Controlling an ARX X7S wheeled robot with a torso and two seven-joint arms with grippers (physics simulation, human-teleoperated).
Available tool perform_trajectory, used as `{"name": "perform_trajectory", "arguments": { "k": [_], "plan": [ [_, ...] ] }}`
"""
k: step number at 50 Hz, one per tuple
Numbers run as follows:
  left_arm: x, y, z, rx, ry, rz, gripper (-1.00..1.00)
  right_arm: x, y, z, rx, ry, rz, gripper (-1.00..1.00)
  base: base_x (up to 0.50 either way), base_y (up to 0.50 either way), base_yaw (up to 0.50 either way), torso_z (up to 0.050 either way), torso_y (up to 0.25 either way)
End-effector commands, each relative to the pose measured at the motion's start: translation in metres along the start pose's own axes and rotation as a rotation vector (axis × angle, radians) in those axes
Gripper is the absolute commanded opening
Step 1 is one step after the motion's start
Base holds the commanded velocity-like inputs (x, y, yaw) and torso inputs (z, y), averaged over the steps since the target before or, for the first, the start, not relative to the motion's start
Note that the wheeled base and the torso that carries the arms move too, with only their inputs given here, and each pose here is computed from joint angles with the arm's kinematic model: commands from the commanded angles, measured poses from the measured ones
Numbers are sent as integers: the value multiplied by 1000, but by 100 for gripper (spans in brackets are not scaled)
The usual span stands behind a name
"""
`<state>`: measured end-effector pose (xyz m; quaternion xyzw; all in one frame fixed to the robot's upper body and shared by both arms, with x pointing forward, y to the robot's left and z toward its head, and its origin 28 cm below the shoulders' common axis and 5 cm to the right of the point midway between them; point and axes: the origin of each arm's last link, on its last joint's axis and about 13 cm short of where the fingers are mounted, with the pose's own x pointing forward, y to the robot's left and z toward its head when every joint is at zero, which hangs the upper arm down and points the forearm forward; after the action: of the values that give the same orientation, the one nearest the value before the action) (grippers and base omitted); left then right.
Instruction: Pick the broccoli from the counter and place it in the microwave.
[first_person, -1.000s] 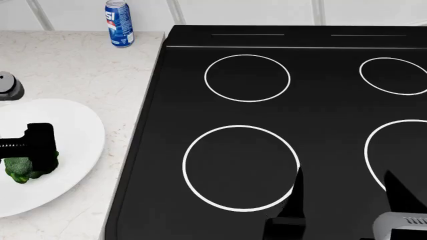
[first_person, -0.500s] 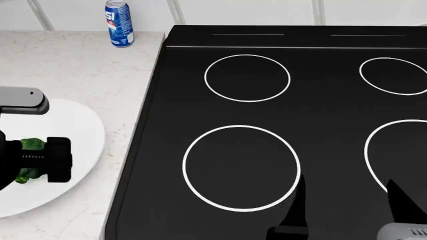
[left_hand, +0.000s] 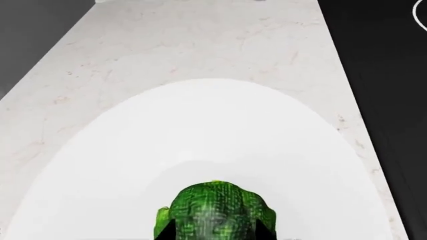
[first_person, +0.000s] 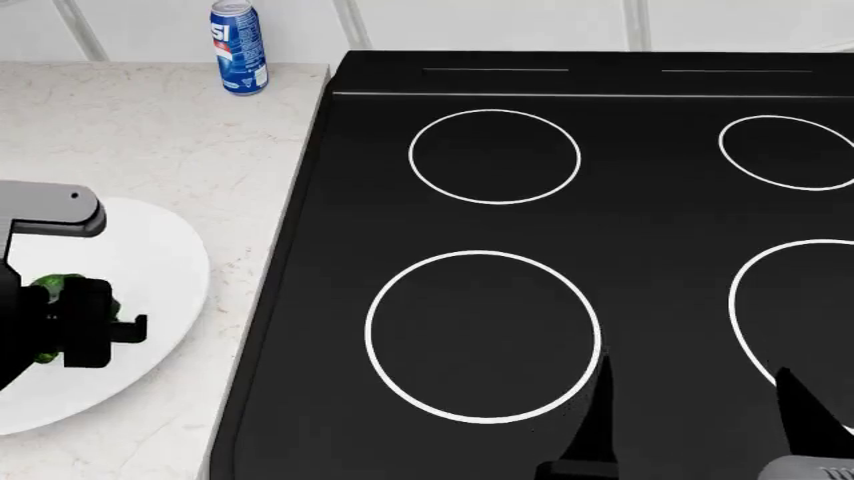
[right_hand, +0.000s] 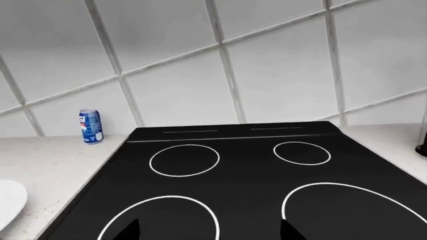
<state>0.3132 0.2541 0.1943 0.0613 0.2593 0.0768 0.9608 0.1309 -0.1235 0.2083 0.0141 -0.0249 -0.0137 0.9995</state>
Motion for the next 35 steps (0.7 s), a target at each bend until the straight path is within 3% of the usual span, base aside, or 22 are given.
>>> {"name": "perform_trajectory", "arguments": {
  "k": [1,9,16,20,28,35],
  "plan": [
    [-15,-2,8,-21,-38,-48,-100,0,0,-1,0,1,-2,100,0,0,0,0,0],
    [-102,7,63,-49,-301,-161,-100,1,0,-1,1,-1,2,100,0,0,0,0,0],
    [-147,7,72,-41,-422,-231,-100,5,0,-1,-2,-16,0,100,0,0,0,0,0],
    [-161,7,65,-49,-469,-256,-100,9,-1,1,-7,-55,4,100,0,0,0,0,0],
    [-185,9,46,-150,-521,-325,-100,18,-1,4,-15,-76,16,100,0,0,0,0,0],
    [-188,10,29,-211,-543,-314,-100,23,-2,7,-14,-98,29,100,0,0,0,0,0]
  ]
}}
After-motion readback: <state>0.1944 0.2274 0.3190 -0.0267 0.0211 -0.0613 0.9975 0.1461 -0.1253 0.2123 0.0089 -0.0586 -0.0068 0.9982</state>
